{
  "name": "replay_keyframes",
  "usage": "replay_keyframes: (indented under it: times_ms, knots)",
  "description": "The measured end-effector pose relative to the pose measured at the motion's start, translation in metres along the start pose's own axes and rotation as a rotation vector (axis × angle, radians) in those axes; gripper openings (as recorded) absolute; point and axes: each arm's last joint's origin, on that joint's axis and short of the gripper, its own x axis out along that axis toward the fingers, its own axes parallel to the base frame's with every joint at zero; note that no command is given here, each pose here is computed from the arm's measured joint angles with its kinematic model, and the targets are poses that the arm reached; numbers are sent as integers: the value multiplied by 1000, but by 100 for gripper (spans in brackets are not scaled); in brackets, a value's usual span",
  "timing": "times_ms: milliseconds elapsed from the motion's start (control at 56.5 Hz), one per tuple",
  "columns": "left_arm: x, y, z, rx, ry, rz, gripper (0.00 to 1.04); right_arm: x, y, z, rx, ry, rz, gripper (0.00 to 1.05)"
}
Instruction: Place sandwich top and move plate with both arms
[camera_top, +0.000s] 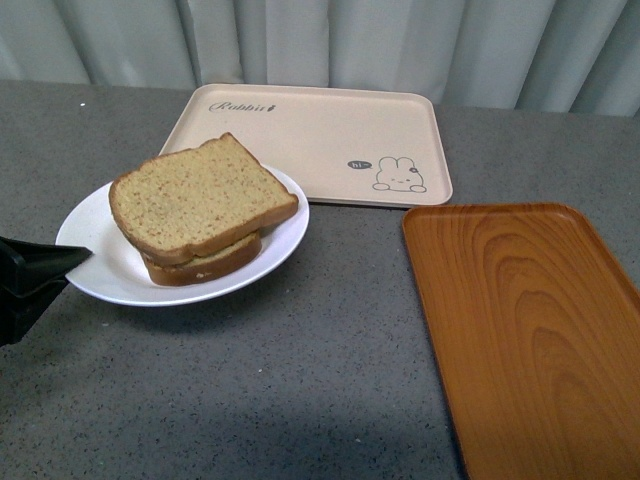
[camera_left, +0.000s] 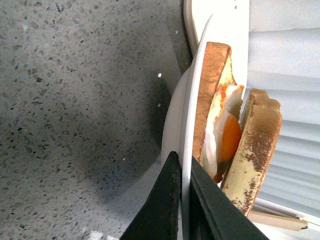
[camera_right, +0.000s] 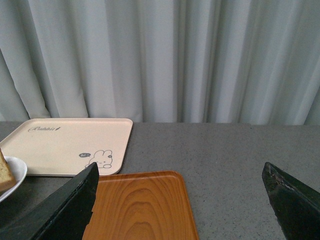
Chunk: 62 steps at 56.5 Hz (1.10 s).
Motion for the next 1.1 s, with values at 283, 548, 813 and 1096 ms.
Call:
replay_keyframes:
  times_ms: [283,548,813,1096]
  knots:
    - [8,-10,11,-33,-65,-15,4,0,0,0,0,0,0,96]
    - [60,-53,28,4,-84,-78,4,0,0,0,0,0,0,96]
    - [123,-85,22,42,-30,-108,4,0,0,0,0,0,0,96]
    - [173,-81,0,60,7,-42,4,0,0,0,0,0,0,96]
